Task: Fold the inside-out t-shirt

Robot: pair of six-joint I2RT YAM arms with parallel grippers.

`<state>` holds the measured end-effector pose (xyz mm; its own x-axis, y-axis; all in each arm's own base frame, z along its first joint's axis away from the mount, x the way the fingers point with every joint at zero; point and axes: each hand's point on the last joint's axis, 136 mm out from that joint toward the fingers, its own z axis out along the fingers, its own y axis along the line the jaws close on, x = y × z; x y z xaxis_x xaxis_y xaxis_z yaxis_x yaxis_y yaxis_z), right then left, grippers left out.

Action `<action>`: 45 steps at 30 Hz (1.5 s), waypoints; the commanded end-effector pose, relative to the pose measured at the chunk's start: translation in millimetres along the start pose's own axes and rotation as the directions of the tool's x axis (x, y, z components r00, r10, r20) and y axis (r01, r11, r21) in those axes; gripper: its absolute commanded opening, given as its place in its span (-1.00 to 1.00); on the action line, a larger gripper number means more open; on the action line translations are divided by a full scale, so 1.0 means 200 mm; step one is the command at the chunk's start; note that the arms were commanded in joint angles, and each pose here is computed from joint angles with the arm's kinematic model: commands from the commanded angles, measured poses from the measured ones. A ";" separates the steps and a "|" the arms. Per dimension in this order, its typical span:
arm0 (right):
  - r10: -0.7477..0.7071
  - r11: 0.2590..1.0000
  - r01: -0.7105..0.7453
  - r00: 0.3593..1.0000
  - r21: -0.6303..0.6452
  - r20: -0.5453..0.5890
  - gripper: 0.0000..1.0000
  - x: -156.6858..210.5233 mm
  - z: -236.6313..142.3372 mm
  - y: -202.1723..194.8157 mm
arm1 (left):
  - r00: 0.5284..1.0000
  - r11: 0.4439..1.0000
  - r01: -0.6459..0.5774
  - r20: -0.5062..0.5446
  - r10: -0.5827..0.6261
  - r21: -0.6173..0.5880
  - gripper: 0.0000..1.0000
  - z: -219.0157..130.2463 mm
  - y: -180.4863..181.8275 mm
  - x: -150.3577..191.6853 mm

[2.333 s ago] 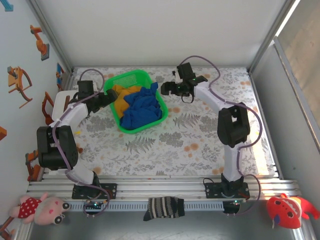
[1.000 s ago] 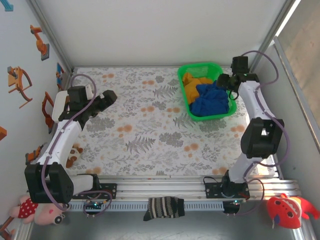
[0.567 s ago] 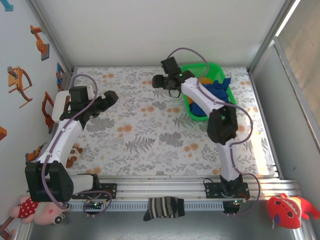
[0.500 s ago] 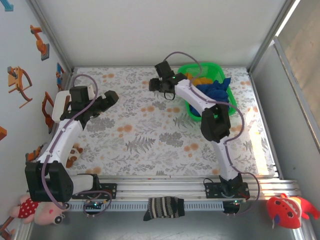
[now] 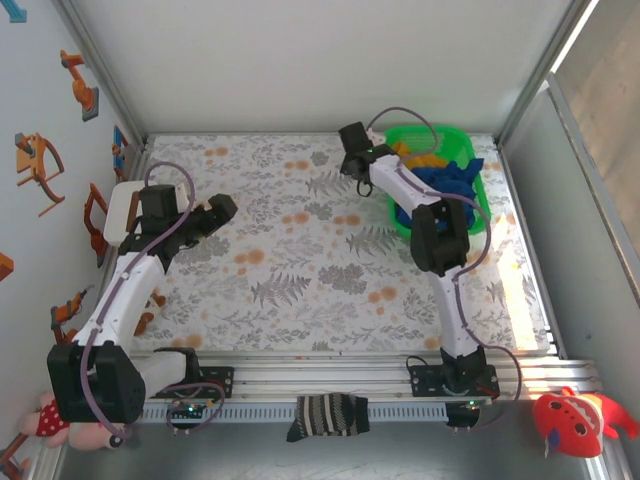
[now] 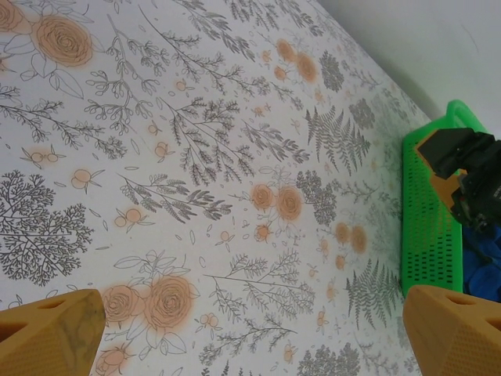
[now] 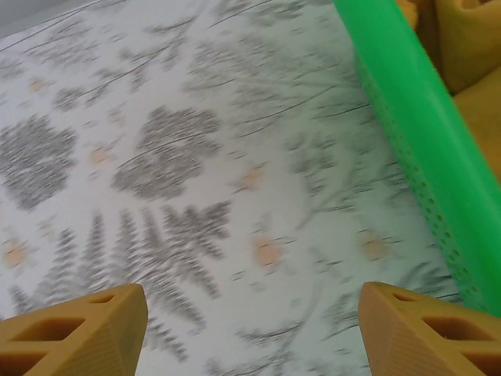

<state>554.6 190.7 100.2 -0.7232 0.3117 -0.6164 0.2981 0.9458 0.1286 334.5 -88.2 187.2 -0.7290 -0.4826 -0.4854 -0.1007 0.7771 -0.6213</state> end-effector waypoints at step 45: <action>0.352 0.917 -0.330 0.934 0.224 -0.065 0.76 -0.21 -0.44 -1.66 | 0.999 0.998 -0.017 -0.031 0.019 0.055 0.94 -0.04 -0.04 0.08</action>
<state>427.9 -139.7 188.7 -0.5301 0.6091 -0.5899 0.6703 0.7271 0.1484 321.1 -93.0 179.5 -0.7486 -0.4717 -0.4659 -0.0928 0.7704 -0.6308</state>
